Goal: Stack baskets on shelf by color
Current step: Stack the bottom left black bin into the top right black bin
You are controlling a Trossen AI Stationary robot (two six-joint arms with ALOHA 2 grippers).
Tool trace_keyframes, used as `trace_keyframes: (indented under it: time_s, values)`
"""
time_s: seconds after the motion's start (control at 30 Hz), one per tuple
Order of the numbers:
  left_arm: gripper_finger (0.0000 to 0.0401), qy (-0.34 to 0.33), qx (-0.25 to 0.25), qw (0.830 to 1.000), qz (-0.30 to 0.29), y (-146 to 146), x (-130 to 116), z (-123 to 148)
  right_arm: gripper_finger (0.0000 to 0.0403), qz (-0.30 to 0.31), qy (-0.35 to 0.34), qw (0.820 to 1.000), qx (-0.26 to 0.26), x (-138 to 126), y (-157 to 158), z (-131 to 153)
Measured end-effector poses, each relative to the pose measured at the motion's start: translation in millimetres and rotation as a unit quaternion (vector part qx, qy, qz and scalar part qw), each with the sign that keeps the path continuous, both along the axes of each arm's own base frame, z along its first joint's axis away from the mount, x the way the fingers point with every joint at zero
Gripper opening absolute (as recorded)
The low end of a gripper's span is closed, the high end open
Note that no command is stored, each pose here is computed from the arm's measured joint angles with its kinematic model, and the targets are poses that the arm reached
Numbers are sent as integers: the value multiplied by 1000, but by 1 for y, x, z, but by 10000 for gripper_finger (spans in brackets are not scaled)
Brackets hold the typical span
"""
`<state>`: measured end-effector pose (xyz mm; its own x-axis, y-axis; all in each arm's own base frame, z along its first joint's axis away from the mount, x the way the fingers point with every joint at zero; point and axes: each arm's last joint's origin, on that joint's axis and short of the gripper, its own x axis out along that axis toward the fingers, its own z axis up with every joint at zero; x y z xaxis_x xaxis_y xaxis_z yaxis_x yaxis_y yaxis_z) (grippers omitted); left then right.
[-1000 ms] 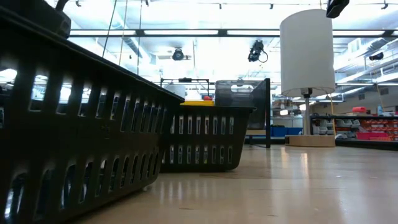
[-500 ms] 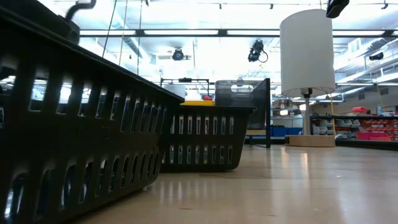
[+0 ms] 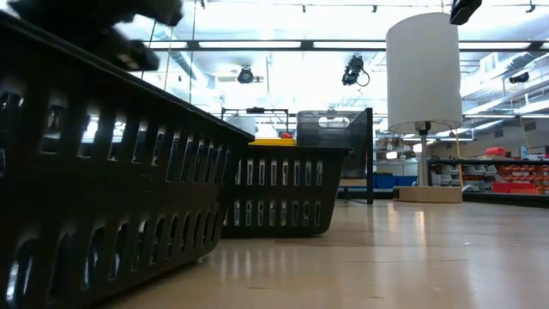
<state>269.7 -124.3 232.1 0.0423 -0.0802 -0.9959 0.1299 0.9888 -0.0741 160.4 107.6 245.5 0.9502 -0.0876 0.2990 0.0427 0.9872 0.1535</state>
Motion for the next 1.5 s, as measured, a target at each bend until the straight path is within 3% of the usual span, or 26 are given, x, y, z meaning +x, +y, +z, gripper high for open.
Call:
trace_keyframes:
  time_s: [0.2,0.4,0.53,0.7,1.07,1.5]
  values:
    - [10,-43,-48,998,24,28,15,33,40,0,0,1000,-1,0,0,0]
    - [12,-136,-76,984,87,53,41,43,40,-1,0,1000,-2,0,0,0]
    - [12,-205,-73,965,147,69,56,49,40,-2,0,1000,-2,0,0,0]
    - [12,-248,-59,952,167,78,66,50,40,-2,0,1000,-2,0,0,0]
    - [13,-244,-22,966,83,58,82,25,40,-2,0,1000,-3,0,0,0]
    - [13,-242,13,969,53,62,84,19,40,-1,0,1000,-2,0,0,0]
